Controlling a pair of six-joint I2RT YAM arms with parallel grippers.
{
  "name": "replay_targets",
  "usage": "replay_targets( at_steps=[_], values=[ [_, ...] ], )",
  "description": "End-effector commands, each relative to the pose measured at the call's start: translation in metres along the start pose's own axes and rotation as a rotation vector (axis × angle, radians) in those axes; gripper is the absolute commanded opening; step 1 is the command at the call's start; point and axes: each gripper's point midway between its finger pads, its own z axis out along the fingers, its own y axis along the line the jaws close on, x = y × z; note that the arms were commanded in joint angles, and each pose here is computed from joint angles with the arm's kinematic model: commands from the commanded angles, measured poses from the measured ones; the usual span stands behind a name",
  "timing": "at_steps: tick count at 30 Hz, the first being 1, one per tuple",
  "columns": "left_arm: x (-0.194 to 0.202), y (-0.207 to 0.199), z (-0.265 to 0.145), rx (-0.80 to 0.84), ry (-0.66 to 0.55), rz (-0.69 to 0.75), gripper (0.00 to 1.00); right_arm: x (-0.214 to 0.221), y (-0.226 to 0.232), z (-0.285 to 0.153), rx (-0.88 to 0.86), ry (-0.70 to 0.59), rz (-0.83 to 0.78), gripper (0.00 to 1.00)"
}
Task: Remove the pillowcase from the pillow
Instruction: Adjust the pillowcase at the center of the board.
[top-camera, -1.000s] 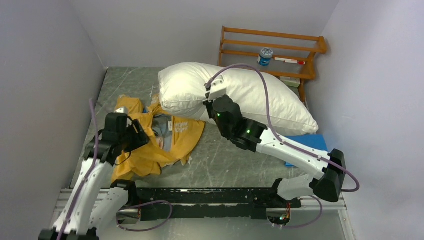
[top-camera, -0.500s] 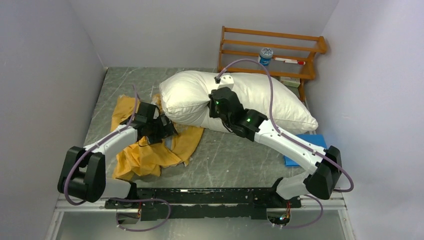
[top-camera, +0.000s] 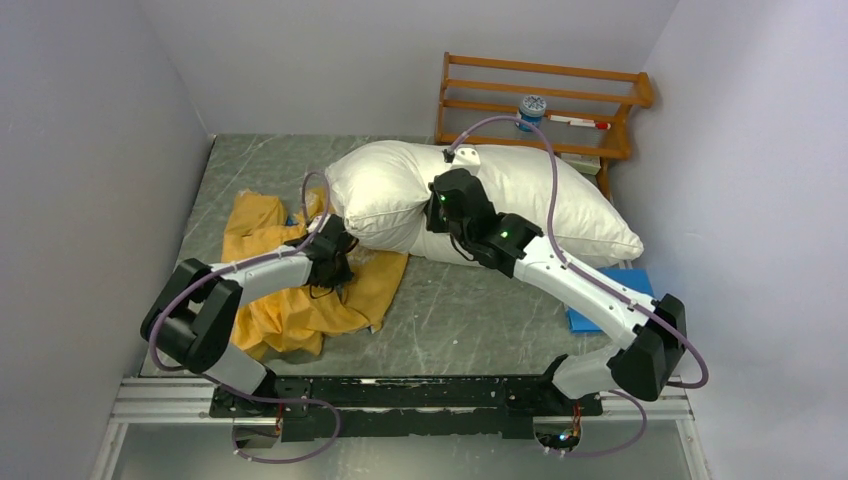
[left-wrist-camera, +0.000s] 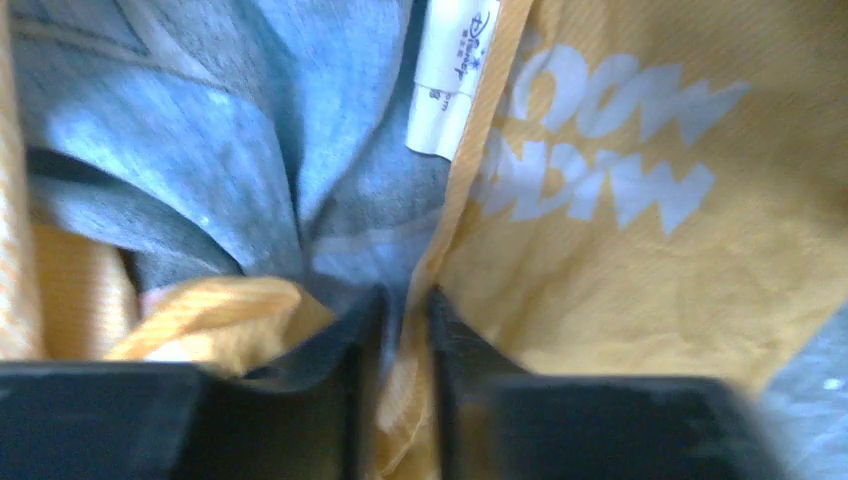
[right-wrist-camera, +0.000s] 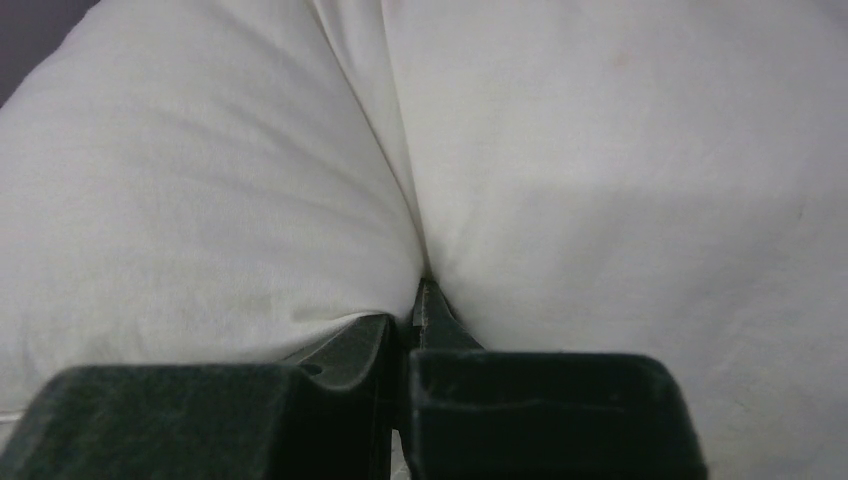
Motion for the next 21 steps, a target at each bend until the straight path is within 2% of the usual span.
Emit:
replay_targets(
  at_steps=[1,7,11,16,21],
  values=[
    [0.035,0.048,0.009,-0.190,0.040,-0.016,0.07,-0.037,-0.016,-0.013,0.059,-0.106,0.077,0.00],
    [-0.045,0.058,-0.041,-0.129,-0.137,-0.139,0.05,-0.031,-0.022,-0.009,0.059,-0.081,0.093,0.00],
    [-0.110,0.108,-0.077,-0.140,-0.234,-0.258,0.05,-0.024,-0.018,-0.007,0.031,-0.056,0.104,0.00],
    [-0.174,0.164,-0.145,-0.213,-0.408,-0.330,0.05,-0.017,-0.015,-0.005,0.013,-0.027,0.107,0.00],
    [-0.205,0.213,-0.210,-0.375,-0.538,-0.422,0.05,-0.017,-0.011,-0.005,-0.005,-0.018,0.104,0.00]
  ],
)
